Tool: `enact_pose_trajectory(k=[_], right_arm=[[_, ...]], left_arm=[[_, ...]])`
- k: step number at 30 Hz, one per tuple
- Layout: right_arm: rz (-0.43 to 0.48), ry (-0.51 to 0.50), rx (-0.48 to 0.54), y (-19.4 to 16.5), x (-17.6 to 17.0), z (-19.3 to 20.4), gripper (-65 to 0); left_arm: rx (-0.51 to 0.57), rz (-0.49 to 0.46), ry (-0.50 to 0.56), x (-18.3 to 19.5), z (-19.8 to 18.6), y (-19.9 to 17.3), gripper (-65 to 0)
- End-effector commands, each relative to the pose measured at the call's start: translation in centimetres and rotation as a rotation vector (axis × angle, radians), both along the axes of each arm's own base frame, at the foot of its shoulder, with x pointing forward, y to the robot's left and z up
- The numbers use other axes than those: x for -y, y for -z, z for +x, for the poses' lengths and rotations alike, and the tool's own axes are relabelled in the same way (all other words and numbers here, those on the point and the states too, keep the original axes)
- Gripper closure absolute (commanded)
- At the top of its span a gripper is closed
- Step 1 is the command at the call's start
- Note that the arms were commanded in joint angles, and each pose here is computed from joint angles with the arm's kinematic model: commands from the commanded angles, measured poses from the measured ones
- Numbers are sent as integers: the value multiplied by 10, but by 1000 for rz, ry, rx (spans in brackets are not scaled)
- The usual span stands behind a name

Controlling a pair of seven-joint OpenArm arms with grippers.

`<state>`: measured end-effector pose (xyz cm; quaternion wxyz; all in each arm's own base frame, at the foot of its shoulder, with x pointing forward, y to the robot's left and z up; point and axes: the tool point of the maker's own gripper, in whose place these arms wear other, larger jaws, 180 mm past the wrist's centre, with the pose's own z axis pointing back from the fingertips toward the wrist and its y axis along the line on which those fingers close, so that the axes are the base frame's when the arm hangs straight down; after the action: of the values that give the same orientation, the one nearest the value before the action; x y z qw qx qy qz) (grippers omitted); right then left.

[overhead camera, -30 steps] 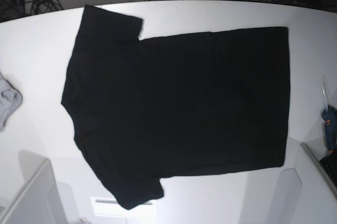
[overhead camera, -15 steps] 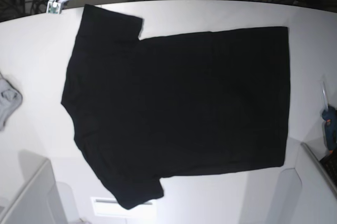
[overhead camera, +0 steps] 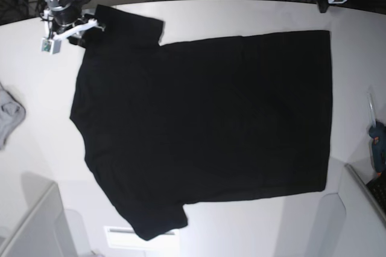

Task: Fold the T-shirt properly
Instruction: 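Move both grippers down to the shirt's shoulder corners and grasp them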

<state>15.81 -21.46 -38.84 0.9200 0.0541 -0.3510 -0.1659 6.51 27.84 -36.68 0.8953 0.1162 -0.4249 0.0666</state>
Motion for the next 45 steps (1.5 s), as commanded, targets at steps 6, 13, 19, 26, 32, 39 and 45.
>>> enact_pose_trajectory(k=[6,13,19,26,32,39,45], right_arm=[[54,-42,20,-16,22,12,-381],[98,-23,-46,9,39,12,-375],[164,-20,-113,38,40,6,-375],[166,-75,-121,43,33,2,-375],[197,-154,-165,53,6,-7,-375],[226,-182,-145,58,-17,-11,-375],[228,-182,-147,59,-17,-12,-338]], left_arm=[[63,-166,-30,-22,15,-21,-222],[71,-335,-6,-36,38,-39,-453],[-10,-285,15,-53,35,-37,-472],[-92,-223,20,-62,24,-14,-472],[-103,-265,-9,-65,20,2,-472],[-101,-287,-26,-67,20,10,-471],[-78,-291,-27,-67,29,10,-471]])
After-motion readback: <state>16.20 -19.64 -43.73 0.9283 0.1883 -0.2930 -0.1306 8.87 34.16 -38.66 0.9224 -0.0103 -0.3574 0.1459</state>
